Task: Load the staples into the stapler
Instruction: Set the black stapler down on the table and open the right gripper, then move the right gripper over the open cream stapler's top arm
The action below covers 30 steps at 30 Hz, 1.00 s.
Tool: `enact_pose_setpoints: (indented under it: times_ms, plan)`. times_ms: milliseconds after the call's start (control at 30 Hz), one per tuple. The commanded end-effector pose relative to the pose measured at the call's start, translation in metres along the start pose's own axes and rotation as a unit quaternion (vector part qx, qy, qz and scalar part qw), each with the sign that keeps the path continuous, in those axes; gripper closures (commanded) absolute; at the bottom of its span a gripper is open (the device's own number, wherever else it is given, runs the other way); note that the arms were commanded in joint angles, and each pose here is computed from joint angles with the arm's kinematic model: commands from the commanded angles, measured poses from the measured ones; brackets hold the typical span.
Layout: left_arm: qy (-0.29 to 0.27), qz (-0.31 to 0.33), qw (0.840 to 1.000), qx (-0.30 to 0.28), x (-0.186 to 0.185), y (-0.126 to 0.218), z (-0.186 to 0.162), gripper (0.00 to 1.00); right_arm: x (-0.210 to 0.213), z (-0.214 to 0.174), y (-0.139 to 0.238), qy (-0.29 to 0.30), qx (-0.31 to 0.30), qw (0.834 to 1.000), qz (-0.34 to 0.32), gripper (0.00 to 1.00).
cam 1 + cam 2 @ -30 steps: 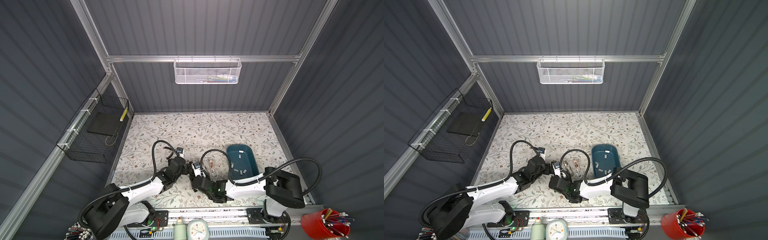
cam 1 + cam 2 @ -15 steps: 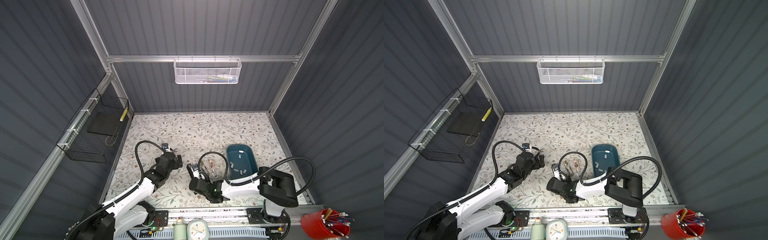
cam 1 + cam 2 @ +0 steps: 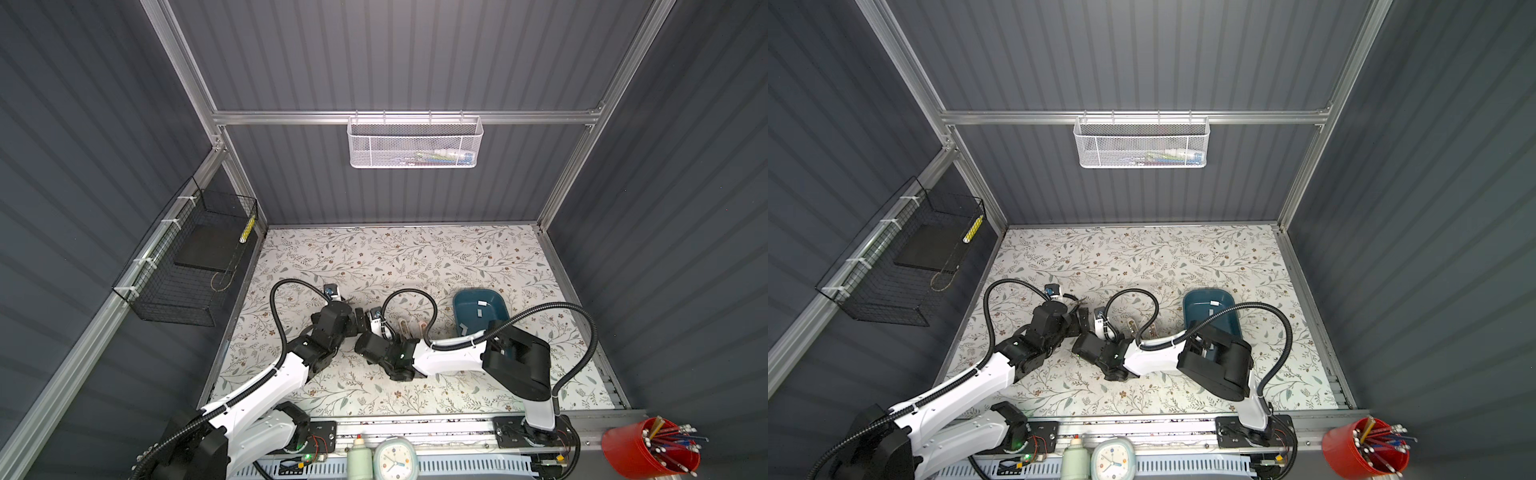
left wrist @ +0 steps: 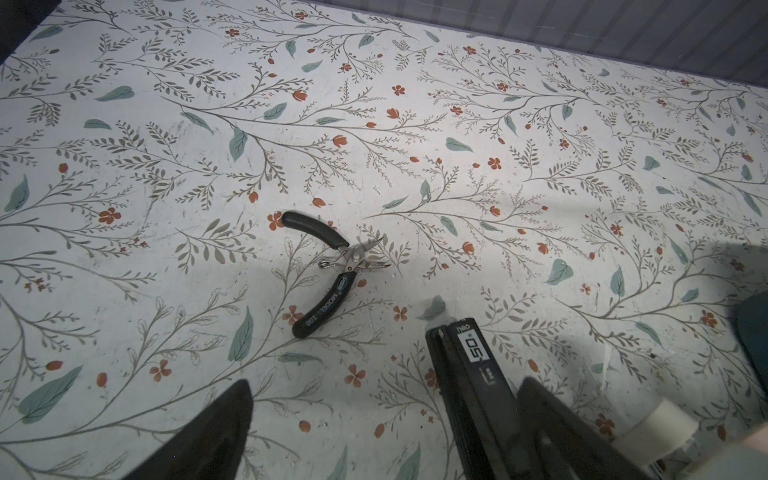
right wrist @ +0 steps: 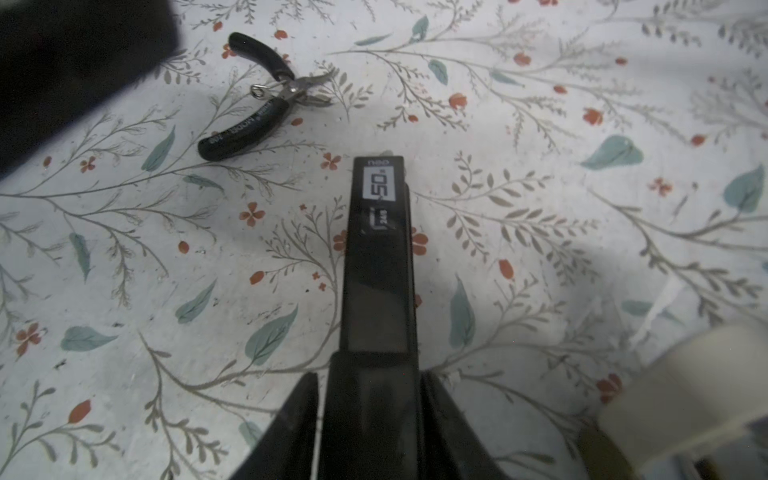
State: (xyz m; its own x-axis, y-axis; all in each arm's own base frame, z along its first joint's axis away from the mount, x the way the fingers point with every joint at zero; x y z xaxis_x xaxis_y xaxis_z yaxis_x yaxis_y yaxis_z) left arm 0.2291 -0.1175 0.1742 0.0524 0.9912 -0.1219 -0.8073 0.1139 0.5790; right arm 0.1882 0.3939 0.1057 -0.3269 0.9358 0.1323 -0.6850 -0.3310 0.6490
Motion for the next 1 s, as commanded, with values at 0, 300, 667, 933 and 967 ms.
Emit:
enact_pose_setpoints:
  times_ms: [0,300,667,933,967]
  plan:
    - [-0.003,-0.012,1.0,-0.008,-0.006,0.001,0.015,0.01,-0.004,0.009,0.021,0.011,-0.02,1.0,0.015,0.45]
    - [-0.035,-0.131,0.991,0.011,-0.043,-0.009,0.031,0.01,-0.061,-0.016,0.072,0.018,-0.04,0.998,0.052,0.39]
    - [-0.053,-0.21,0.975,0.054,-0.072,-0.023,0.032,0.01,-0.084,-0.057,0.056,0.042,0.013,0.999,0.032,0.39]
    - [-0.062,-0.221,0.971,0.062,-0.078,-0.025,0.031,0.01,-0.092,-0.066,0.04,0.04,0.028,0.999,0.015,0.4]
    - [-0.064,-0.222,0.971,0.063,-0.08,-0.025,0.03,0.01,-0.093,-0.066,0.039,0.041,0.029,0.999,0.013,0.4]
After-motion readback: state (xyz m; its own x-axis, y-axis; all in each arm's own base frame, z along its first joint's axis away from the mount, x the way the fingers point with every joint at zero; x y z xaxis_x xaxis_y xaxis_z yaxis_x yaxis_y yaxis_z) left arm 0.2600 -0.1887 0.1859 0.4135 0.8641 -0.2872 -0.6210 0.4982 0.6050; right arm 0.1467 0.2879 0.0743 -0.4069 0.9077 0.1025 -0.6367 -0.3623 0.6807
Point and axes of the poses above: each gripper's point midway between its finger pads, its own y axis back along the fingers, its own x axis along the line the jaws close on, z = x × y, the point moved 8 cm from there along y, back along the fingers, and after that the axes turned 2 degrees about -y, right-handed, at the moved point
